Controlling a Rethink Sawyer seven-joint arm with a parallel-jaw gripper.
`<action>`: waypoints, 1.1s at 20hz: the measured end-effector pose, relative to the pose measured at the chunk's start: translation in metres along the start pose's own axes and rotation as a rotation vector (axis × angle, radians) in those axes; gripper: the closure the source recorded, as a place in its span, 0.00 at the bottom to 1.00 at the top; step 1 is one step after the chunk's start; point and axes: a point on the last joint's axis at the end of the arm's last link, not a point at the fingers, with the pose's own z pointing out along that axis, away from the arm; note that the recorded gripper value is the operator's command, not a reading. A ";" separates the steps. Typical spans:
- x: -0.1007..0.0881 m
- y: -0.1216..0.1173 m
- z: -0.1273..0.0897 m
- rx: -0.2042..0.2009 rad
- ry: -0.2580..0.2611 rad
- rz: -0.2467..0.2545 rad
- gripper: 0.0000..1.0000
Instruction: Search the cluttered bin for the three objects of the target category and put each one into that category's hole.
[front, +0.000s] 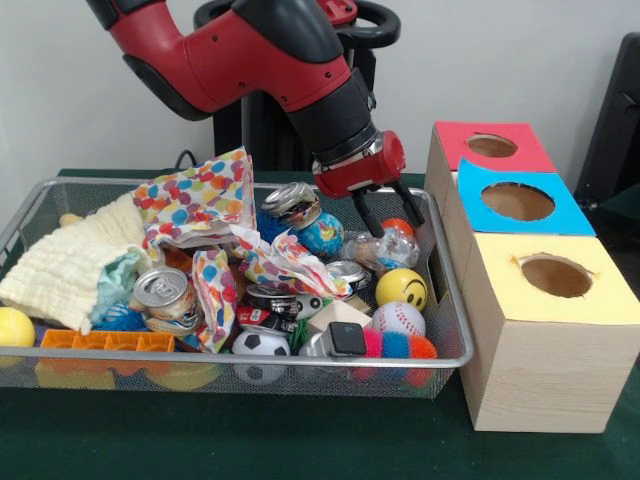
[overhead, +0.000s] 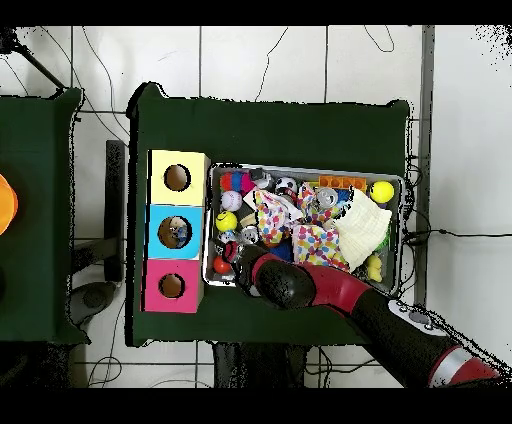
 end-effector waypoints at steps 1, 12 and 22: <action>0.000 0.000 0.000 0.002 0.004 0.000 0.00; 0.001 -0.005 -0.001 0.013 0.009 0.005 0.00; -0.001 -0.015 -0.006 0.038 0.002 0.011 0.00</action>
